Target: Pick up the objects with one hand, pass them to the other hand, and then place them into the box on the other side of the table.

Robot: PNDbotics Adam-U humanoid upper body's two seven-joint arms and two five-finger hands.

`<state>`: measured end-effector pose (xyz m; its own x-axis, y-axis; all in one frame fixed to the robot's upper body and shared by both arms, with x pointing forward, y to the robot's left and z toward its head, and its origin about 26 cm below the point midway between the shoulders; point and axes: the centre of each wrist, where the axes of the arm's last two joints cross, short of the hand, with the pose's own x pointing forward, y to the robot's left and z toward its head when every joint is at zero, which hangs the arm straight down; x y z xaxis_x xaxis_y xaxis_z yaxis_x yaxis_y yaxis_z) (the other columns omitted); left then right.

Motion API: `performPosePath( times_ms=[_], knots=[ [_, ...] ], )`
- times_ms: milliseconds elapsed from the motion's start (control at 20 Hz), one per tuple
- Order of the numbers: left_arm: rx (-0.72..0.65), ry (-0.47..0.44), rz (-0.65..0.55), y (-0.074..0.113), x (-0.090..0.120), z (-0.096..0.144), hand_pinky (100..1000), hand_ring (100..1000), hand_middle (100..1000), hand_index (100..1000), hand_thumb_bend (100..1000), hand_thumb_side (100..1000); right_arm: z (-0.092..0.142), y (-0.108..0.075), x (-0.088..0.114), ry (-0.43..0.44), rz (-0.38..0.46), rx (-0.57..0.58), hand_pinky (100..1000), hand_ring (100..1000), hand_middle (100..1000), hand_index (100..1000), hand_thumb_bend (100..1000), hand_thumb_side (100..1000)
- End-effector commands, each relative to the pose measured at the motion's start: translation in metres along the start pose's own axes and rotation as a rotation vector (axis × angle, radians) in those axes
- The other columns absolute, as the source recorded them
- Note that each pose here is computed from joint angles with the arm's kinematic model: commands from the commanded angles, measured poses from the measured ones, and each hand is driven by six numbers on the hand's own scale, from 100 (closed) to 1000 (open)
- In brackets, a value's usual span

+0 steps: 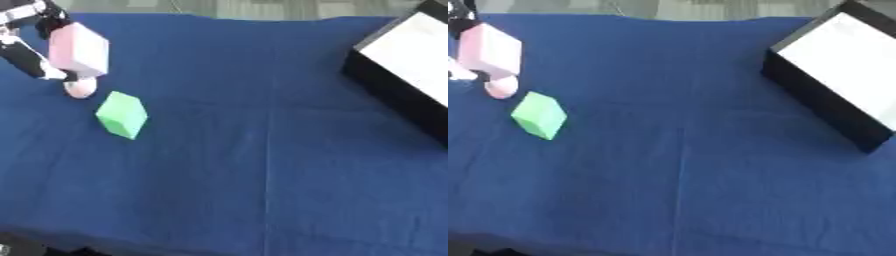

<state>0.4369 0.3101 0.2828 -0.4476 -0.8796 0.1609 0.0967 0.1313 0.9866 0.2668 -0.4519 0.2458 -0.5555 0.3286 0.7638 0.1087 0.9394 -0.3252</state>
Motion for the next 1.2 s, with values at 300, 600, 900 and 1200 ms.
performPosePath(
  times_ms=[300, 600, 900, 1200],
  knots=[
    [0.118, -0.076, 0.101, -0.015, 0.032, -0.017, 564, 519, 441, 480, 246, 100, -0.049, 0.013, 0.038, -0.158, 0.085, 0.237, 897, 1000, 859, 844, 100, 250],
    [0.122, -0.136, 0.135, -0.041, 0.053, -0.034, 547, 478, 438, 486, 210, 100, -0.076, 0.028, 0.046, -0.243, 0.143, 0.375, 897, 1000, 867, 854, 100, 198],
    [0.199, -0.211, 0.205, -0.058, 0.08, -0.046, 547, 481, 437, 484, 180, 100, -0.091, 0.047, 0.049, -0.281, 0.197, 0.493, 896, 1000, 872, 857, 100, 179],
    [0.269, -0.269, 0.25, -0.074, 0.105, -0.056, 546, 479, 435, 484, 152, 100, -0.102, 0.068, 0.046, -0.303, 0.255, 0.596, 896, 1000, 872, 857, 100, 182]
  ],
)
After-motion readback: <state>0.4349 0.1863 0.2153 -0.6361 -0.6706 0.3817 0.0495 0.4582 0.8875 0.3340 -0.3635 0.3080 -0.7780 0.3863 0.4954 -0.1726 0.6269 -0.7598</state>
